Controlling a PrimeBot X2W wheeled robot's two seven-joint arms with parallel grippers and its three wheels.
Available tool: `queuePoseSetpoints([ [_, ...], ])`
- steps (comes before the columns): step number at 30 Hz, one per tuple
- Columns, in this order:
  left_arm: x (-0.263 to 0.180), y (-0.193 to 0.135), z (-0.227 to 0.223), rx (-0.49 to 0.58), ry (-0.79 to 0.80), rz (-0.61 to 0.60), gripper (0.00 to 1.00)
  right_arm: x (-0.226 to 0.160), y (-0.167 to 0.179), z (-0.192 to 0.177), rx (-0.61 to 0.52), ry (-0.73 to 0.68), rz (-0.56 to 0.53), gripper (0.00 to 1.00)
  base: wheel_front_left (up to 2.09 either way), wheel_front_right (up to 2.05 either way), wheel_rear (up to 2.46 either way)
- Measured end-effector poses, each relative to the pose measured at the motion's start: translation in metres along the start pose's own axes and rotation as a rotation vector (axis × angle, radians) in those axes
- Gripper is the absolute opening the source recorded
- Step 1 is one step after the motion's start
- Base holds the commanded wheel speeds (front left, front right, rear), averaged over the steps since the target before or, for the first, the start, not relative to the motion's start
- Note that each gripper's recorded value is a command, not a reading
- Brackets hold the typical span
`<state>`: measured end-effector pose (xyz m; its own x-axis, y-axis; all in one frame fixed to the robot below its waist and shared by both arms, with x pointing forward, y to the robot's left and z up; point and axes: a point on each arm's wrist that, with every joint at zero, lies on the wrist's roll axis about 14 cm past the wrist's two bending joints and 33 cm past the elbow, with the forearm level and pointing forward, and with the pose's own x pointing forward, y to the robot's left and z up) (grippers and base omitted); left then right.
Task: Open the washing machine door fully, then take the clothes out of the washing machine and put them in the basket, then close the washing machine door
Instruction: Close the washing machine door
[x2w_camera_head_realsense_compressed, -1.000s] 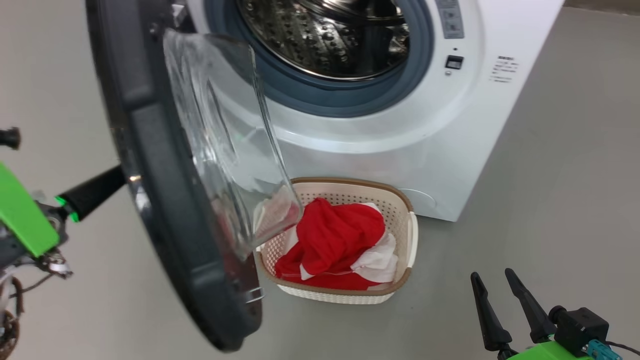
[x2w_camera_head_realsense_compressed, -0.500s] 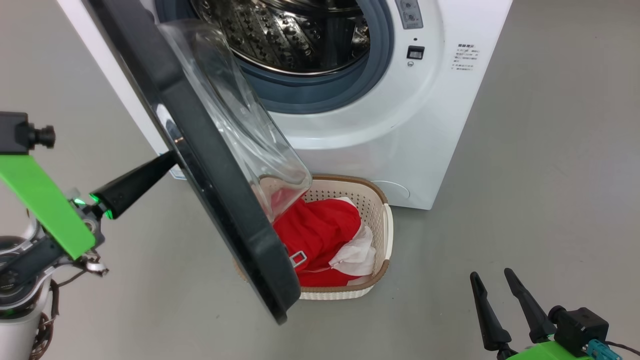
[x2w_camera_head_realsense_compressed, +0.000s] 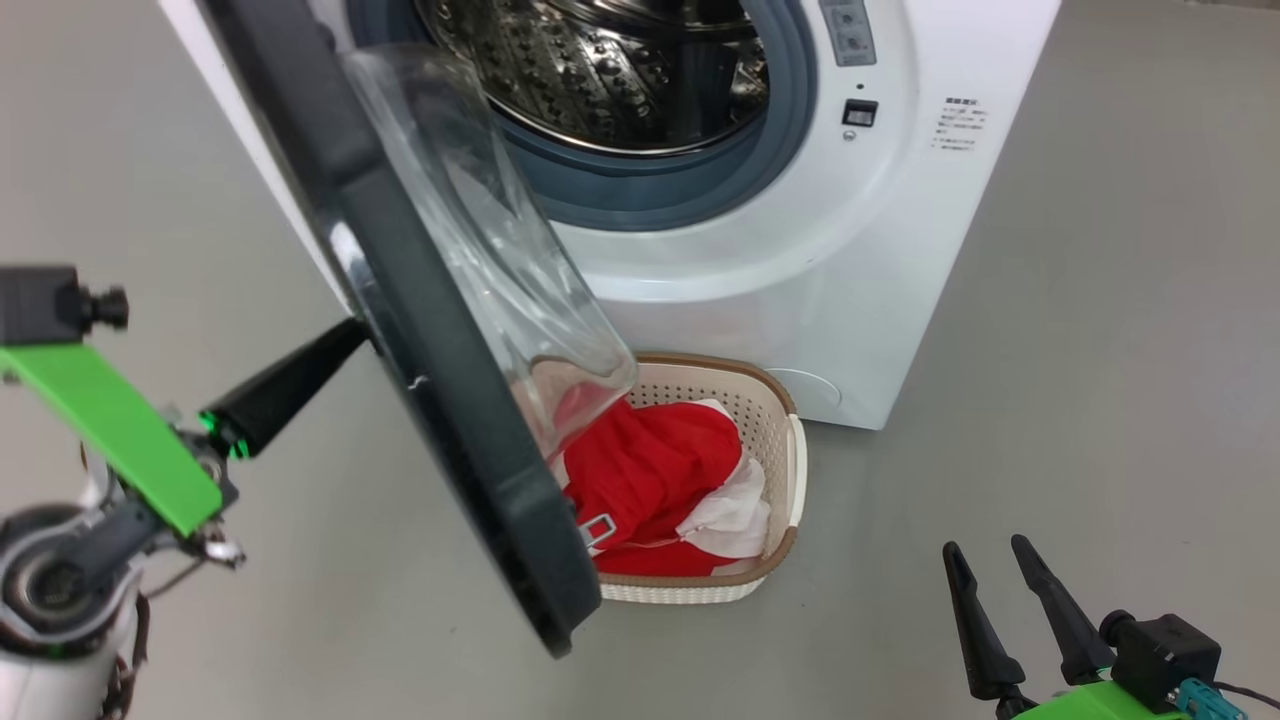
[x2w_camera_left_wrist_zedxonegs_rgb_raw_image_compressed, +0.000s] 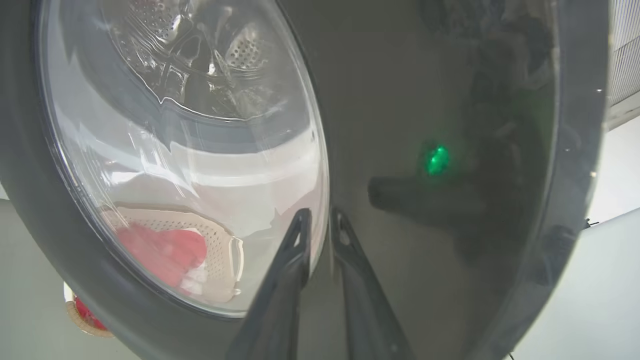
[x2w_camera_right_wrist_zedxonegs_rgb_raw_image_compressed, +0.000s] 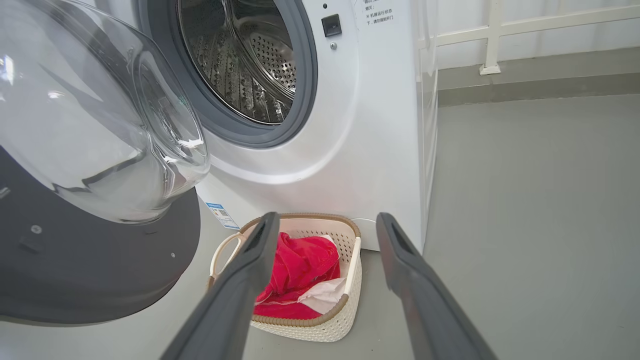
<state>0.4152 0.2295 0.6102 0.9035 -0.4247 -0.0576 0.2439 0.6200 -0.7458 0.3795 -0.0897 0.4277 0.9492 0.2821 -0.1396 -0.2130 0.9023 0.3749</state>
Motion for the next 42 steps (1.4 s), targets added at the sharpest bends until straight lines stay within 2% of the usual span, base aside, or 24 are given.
queuePoseSetpoints([
  [6, -0.02, 0.024, -0.011, -0.067, -0.053, 0.066, 0.32, 0.003, 0.008, 0.001, -0.004, -0.001, 0.026, 1.0, 0.0, 0.0, 0.0],
  [13, -0.046, 0.057, -0.032, -0.146, -0.107, 0.169, 0.52, 0.005, 0.015, 0.002, -0.008, -0.003, 0.048, 1.0, 0.0, 0.0, 0.0],
  [15, -0.052, 0.066, -0.04, -0.169, -0.118, 0.199, 0.83, 0.005, 0.018, 0.001, -0.009, -0.002, 0.055, 1.0, 0.0, 0.0, 0.0],
  [16, -0.055, 0.071, -0.045, -0.181, -0.122, 0.214, 0.93, 0.006, 0.019, 0.001, -0.012, -0.001, 0.058, 1.0, 0.0, 0.0, 0.0],
  [17, -0.057, 0.074, -0.049, -0.193, -0.126, 0.225, 0.93, 0.006, 0.019, 0.001, -0.014, 0.001, 0.06, 1.0, 0.0, 0.0, 0.0],
  [18, -0.059, 0.077, -0.054, -0.207, -0.131, 0.235, 1.0, 0.006, 0.02, 0.001, -0.015, 0.001, 0.063, 1.0, 0.0, 0.0, 0.0],
  [24, -0.072, 0.092, -0.084, -0.295, -0.154, 0.293, 1.0, 0.007, 0.025, 0.0, -0.017, 0.004, 0.079, 1.0, 0.0, 0.0, 0.0],
  [30, -0.082, 0.106, -0.099, -0.333, -0.207, 0.354, 1.0, 0.009, 0.029, -0.002, -0.017, 0.012, 0.091, 1.0, 0.0, 0.0, 0.0],
  [42, -0.096, 0.115, -0.111, -0.278, -0.332, 0.428, 1.0, 0.01, 0.035, -0.007, -0.018, 0.025, 0.11, 1.0, 0.0, 0.0, 0.0],
])
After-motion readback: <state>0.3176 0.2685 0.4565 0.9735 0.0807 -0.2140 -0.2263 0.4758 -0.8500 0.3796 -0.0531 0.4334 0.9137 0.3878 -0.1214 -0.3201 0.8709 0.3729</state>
